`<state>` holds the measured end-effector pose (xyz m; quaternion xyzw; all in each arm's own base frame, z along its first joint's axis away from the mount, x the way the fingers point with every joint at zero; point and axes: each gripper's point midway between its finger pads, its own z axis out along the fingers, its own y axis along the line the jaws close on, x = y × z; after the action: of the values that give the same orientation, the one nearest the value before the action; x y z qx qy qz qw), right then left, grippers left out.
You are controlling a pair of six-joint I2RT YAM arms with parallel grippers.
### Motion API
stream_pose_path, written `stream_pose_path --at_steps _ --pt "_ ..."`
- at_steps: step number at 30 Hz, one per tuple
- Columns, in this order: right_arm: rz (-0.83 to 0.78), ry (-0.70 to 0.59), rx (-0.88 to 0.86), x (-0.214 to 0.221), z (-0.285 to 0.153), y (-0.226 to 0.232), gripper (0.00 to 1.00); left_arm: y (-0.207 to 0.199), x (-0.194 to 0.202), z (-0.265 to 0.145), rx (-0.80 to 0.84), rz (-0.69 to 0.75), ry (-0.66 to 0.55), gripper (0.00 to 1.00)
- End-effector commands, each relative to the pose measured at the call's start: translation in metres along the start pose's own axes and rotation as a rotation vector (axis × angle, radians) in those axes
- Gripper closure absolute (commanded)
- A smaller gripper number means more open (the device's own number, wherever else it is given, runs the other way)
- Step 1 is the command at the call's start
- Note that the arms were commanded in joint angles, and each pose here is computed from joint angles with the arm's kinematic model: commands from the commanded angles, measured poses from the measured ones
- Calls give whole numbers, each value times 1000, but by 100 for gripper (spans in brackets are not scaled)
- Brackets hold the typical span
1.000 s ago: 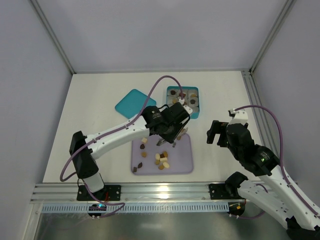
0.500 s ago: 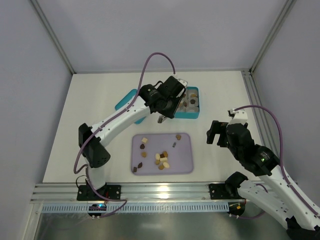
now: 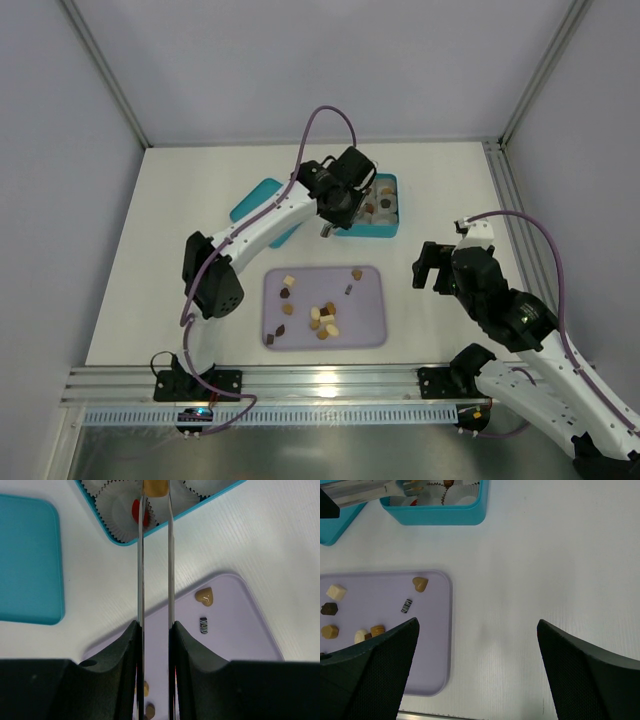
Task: Pack the chocolate
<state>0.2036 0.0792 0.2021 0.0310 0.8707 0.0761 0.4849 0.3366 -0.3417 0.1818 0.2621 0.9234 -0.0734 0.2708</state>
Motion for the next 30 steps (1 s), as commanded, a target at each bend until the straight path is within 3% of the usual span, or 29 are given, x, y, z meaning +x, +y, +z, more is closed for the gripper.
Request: stream_pose_path --at_steps 1,30 --pt "6 -33 -13 -8 1 3 0 -3 -10 -2 23 13 -22 71" --pt "9 -37 -9 -8 0 2 0 -3 4 13 23 30 26 66"
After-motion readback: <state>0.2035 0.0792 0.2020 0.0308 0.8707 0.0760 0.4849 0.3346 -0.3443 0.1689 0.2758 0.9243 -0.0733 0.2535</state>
